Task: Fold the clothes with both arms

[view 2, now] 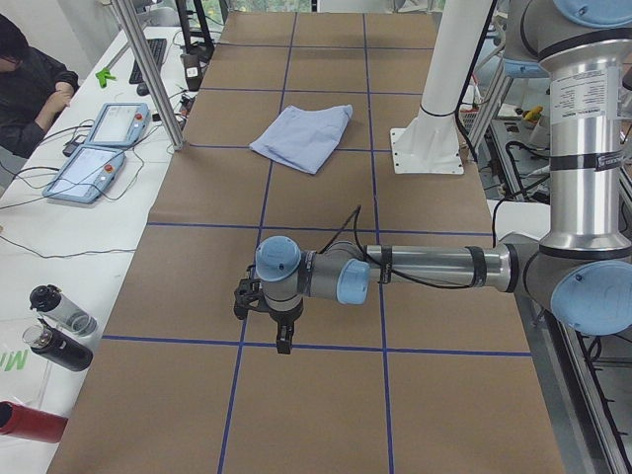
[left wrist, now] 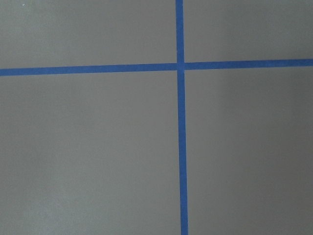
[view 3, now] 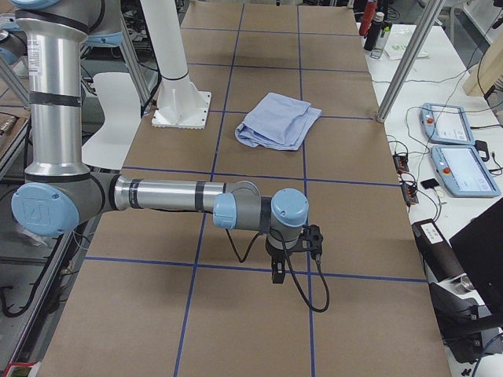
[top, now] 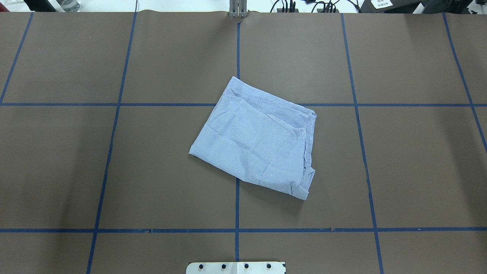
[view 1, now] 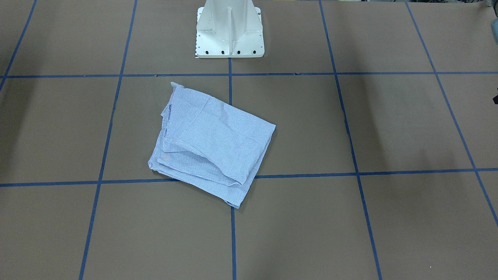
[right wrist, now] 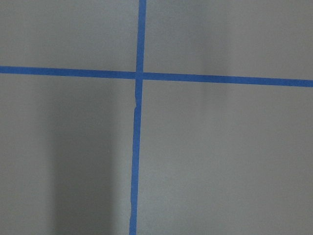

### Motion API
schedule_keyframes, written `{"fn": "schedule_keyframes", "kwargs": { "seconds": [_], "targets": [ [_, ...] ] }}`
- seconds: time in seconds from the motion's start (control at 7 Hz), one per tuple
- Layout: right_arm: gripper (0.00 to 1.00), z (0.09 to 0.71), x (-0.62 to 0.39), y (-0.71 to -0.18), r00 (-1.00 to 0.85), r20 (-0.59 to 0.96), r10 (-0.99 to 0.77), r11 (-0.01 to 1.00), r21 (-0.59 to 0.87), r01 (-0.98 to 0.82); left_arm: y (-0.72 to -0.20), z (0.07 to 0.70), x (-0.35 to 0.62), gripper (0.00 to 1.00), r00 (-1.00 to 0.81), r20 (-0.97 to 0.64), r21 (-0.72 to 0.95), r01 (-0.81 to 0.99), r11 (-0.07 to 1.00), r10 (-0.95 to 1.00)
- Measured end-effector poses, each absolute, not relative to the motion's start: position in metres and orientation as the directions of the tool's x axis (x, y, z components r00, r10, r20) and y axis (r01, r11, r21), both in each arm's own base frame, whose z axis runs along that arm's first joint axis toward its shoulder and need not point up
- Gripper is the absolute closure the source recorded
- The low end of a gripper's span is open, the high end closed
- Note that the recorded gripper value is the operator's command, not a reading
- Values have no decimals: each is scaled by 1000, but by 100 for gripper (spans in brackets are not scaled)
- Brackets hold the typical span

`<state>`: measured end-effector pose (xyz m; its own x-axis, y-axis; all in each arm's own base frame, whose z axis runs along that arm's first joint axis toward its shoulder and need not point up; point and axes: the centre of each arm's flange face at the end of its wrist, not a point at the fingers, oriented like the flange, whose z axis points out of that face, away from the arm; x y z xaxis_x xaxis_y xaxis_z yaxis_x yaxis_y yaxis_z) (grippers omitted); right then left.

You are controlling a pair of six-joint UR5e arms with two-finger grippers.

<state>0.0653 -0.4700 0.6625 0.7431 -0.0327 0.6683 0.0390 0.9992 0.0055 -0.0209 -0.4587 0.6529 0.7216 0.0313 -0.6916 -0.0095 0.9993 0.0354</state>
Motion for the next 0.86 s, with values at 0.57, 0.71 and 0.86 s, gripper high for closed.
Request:
{"fn": "schedule_keyframes", "kwargs": {
  "seconds": [0.57, 0.71, 0.86],
  "targets": [
    [0, 666, 63, -469, 743, 669, -28, 999, -5, 42, -455, 655, -22, 1, 723, -690, 31, -8, 999, 27],
    [0, 668, 61, -469, 742, 670, -28, 999, -10, 46, -454, 656, -22, 1, 723, -690, 30, -8, 1000, 26],
    [0, 669, 57, -469, 741, 671, -31, 999, -12, 53, -453, 656, -22, 1, 723, -690, 29, -8, 1000, 26]
  ]
}}
